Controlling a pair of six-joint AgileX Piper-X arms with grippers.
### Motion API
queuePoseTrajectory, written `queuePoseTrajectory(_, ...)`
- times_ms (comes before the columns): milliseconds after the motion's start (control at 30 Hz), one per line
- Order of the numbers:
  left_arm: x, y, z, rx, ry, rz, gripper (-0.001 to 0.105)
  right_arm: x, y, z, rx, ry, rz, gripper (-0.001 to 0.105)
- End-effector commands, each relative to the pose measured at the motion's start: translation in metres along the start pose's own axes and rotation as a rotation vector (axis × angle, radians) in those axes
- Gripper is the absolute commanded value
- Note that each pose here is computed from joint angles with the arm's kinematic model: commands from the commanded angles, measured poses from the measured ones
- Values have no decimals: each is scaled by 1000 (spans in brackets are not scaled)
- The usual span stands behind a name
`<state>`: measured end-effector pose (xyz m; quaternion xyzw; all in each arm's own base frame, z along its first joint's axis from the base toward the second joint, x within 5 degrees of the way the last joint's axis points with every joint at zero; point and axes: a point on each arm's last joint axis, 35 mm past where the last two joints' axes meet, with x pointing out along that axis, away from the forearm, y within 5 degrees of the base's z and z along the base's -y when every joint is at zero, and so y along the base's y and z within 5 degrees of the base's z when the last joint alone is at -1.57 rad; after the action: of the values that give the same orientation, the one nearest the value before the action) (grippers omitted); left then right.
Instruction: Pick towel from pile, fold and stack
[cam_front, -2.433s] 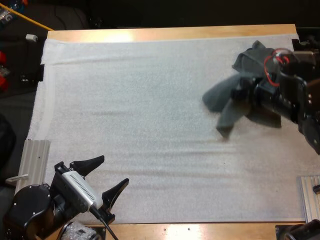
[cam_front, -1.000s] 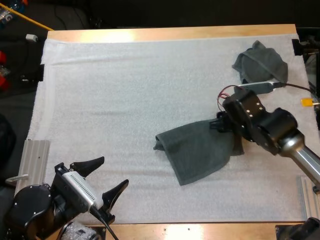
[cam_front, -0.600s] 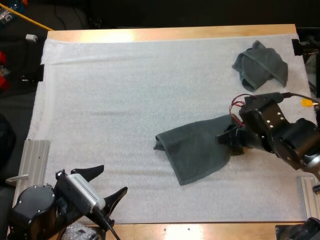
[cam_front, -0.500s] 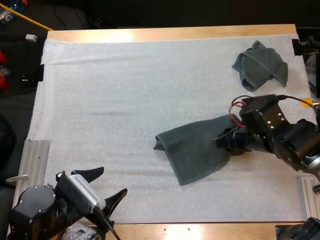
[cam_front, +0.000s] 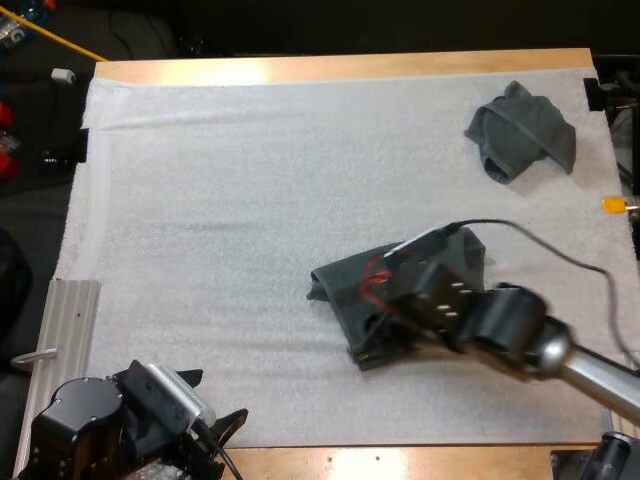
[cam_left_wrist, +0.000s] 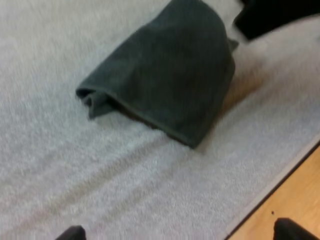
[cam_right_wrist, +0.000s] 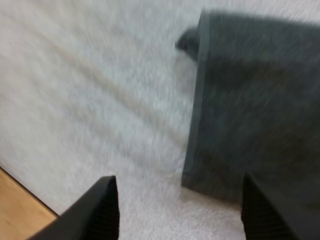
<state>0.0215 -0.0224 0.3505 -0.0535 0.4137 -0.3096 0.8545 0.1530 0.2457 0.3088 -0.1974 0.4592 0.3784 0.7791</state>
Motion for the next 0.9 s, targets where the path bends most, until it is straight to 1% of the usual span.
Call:
queuePoseTrajectory(0,-1,-1,-1,-10,14,-6,69,8,4,1,-10,15,2,52)
queuePoseTrajectory(167,-1,0,-1,-12,19,-5,69,58,22,0,-46,116,28,52)
queuePoseTrajectory(267,-1,0,-1,-12,19,-5,69,86,25,-5,-44,193,14,52)
queuePoseTrajectory(367,-1,0,-1,-12,19,-5,69,106,26,-9,-47,247,-4,52)
queuePoseTrajectory(567,-1,0,-1,-12,19,-5,69,140,25,-20,-57,336,-50,52)
queuePoseTrajectory(700,-1,0,-1,-12,19,-5,69,157,23,-26,-71,376,-114,52)
queuePoseTrajectory(800,-1,0,-1,-12,19,-5,69,167,22,-30,-75,398,-125,52)
queuePoseTrajectory(833,-1,0,-1,-12,19,-5,69,171,22,-31,-75,404,-126,51)
queuePoseTrajectory(867,-1,0,-1,-12,19,-5,69,174,22,-32,-77,409,-131,47)
